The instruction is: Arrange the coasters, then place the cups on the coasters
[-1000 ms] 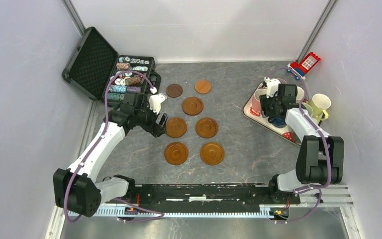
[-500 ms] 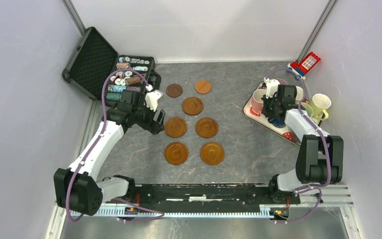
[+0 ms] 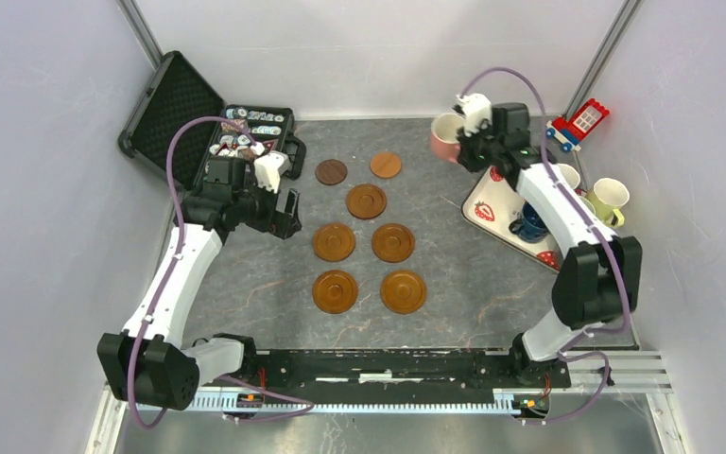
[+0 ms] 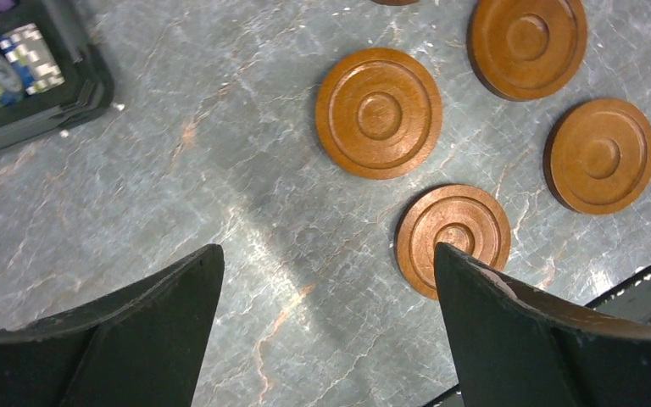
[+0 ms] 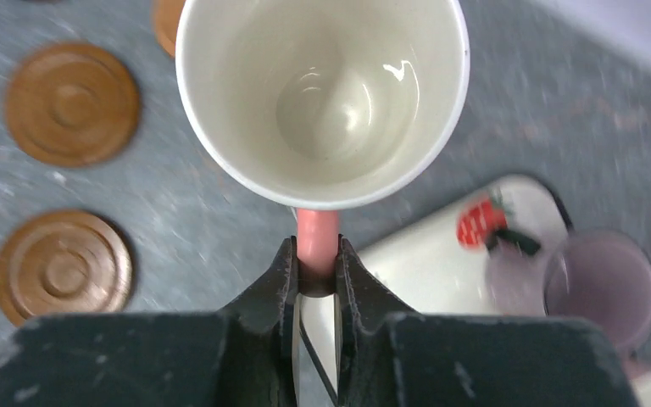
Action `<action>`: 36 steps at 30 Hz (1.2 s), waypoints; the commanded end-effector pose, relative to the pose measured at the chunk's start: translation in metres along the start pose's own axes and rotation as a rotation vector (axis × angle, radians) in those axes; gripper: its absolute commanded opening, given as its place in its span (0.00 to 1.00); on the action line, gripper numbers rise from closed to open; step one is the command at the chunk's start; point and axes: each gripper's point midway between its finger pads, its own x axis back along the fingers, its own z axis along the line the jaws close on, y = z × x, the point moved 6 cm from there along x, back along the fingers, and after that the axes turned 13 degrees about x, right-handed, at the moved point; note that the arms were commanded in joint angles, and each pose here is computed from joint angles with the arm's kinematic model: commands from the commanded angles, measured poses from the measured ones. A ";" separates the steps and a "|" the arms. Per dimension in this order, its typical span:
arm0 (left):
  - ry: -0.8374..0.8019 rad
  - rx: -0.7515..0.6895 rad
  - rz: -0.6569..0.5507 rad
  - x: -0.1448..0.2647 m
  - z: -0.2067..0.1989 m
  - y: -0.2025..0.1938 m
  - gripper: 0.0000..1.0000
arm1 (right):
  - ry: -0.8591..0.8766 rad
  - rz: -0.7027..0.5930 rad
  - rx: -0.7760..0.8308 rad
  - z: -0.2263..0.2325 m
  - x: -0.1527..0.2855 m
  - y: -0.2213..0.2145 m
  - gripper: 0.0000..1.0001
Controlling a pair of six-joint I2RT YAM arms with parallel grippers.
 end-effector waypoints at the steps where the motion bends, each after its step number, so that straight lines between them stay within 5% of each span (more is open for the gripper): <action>1: 0.060 0.105 -0.016 0.022 0.005 0.007 1.00 | 0.069 -0.220 0.107 0.023 -0.021 0.088 0.00; 12: 0.182 0.242 -0.064 0.035 0.043 0.012 1.00 | 0.227 -0.391 0.206 0.103 -0.109 0.180 0.00; 22: 0.194 0.293 -0.090 0.037 0.055 0.017 1.00 | 0.298 -0.424 0.236 0.165 -0.153 0.182 0.00; 36: 0.206 0.280 -0.093 0.042 0.054 0.009 1.00 | 0.294 -0.423 0.259 0.192 -0.184 0.176 0.00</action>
